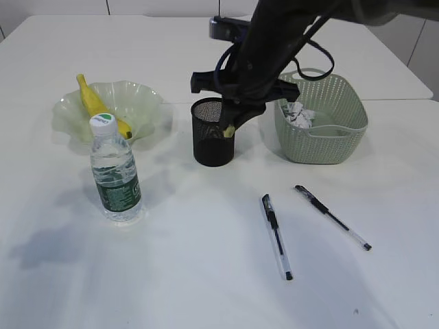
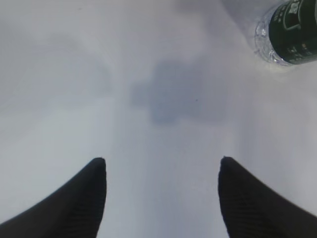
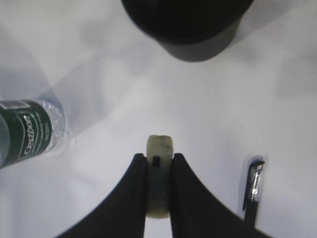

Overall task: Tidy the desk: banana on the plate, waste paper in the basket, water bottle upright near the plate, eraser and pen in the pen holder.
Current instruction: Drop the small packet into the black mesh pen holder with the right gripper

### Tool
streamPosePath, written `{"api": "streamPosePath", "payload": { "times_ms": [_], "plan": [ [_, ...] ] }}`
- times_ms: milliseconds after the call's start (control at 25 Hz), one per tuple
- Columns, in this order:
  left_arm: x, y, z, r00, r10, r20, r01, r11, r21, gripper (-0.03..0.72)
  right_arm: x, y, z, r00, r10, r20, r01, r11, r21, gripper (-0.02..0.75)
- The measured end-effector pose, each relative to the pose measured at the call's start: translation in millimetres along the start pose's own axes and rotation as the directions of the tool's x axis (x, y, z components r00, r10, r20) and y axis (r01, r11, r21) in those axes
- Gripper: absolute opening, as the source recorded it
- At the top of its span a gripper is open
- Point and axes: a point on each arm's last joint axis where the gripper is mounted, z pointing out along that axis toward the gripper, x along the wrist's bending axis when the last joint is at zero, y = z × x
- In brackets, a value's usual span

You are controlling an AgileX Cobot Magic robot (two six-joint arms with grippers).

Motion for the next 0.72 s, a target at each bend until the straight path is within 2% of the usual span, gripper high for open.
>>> {"api": "streamPosePath", "payload": {
  "times_ms": [160, 480, 720],
  "plan": [
    [0.0, 0, 0, 1.0, 0.0, 0.0, 0.0, 1.0, 0.0, 0.5, -8, 16, -16, 1.0, 0.006, -0.015, -0.008, 0.996, -0.086, 0.071],
    [0.0, 0, 0, 1.0, 0.0, 0.0, 0.0, 1.0, 0.0, 0.499, -2, 36, -26, 0.997, -0.014, -0.076, -0.008, 0.96, -0.282, 0.071],
    [0.1, 0, 0, 1.0, 0.001, -0.001, -0.001, 1.0, 0.0, 0.499, -2, 43, -13, 0.996, -0.013, -0.089, -0.017, 0.943, -0.333, 0.071]
  ]
}}
